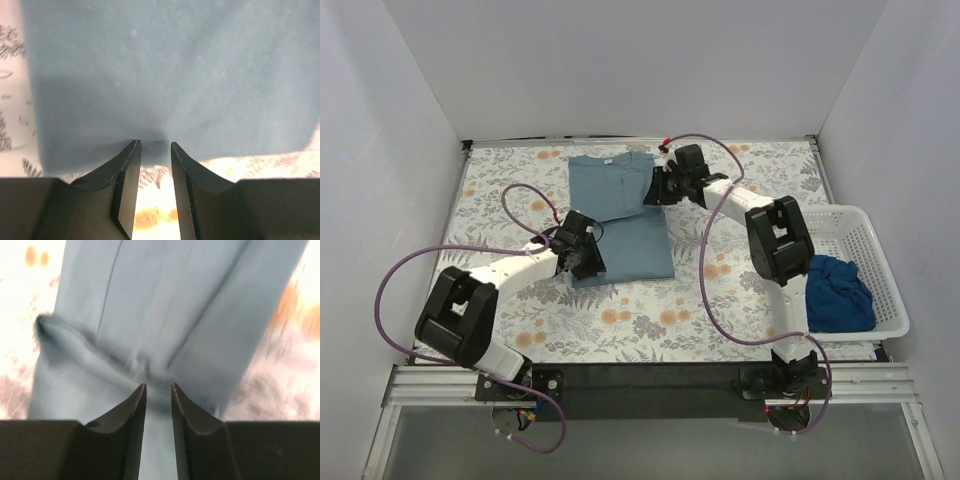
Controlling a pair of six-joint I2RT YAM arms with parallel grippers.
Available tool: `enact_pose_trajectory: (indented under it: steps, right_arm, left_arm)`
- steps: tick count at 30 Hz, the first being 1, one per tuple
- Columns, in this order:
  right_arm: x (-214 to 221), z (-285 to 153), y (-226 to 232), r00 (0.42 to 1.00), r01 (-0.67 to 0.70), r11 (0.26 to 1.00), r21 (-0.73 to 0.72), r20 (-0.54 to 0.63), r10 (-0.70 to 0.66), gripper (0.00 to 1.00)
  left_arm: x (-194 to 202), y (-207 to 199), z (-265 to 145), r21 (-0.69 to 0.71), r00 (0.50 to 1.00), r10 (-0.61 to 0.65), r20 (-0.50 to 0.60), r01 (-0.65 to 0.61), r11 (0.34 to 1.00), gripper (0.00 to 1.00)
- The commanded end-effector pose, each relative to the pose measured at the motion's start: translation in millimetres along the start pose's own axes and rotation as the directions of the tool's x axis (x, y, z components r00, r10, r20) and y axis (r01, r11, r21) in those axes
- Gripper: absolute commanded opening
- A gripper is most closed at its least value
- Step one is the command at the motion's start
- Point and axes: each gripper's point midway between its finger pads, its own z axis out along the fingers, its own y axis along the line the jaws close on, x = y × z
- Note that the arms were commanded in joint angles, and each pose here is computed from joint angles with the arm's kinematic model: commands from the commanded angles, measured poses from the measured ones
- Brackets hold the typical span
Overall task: Fold and stack the t-shirts
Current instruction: Fold the tshirt
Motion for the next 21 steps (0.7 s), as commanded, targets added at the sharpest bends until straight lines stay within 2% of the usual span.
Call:
enact_pose_trajectory:
  steps: [1,3,4,5,6,8,15,18,19,21]
  right_arm:
    - [11.2,-55.9,52.9,1.000,-0.011,0.985,-0.173,-0.011,0.010,0.33]
    - [9.8,-86.4,81.7,0.999,0.003,0.957,-0.291,0.034,0.007,0.34]
    - [17.9,-94.1,85.5,0.999,-0.012,0.949,-0.315,0.026,0.021,0.34]
    - [46.7,-98.2,82.8,0.997,-0.077,0.943,-0.324,-0.033,0.070,0.34]
    - [43.7,-110.9,94.5,0.998,-0.056,0.925,-0.376,-0.010,0.057,0.34]
    - [68.3,-115.3,88.5,0.996,-0.090,0.926,-0.366,-0.051,0.077,0.34]
    - [98.3,-139.1,88.7,0.995,-0.097,0.925,-0.367,-0.060,0.080,0.34]
    - [104.6,-143.6,88.8,0.995,-0.089,0.925,-0.370,-0.063,0.071,0.34]
    - [111.4,-143.8,85.6,0.994,-0.097,0.926,-0.364,-0.074,0.075,0.34]
    - [116.5,-144.5,84.9,0.994,-0.101,0.926,-0.363,-0.082,0.076,0.34]
  left_arm:
    - [-17.4,-14.3,-30.6,0.069,0.995,-0.064,0.081,0.058,0.996,0.29]
    - [-26.4,-18.3,-42.9,0.117,0.988,-0.095,0.123,0.081,0.990,0.29]
    - [-33.8,-19.6,-46.0,0.141,0.982,-0.120,0.145,0.100,0.985,0.29]
    - [-36.3,-20.5,-47.8,0.161,0.980,-0.129,0.150,0.105,0.981,0.29]
    - [-37.7,-18.9,-47.8,0.171,0.979,-0.134,0.152,0.108,0.979,0.29]
    - [-49.2,-15.6,-43.6,0.179,0.974,-0.152,0.167,0.121,0.976,0.29]
    - [-71.4,-26.9,-2.4,0.143,0.986,-0.123,0.112,0.107,0.984,0.26]
    - [-91.8,-29.6,17.2,0.118,0.986,-0.116,0.122,0.101,0.988,0.25]
    - [-109.2,-38.7,16.3,0.136,0.982,-0.118,0.146,0.098,0.986,0.25]
    - [-122.5,-29.0,35.7,0.105,0.981,-0.137,0.136,0.123,0.987,0.24]
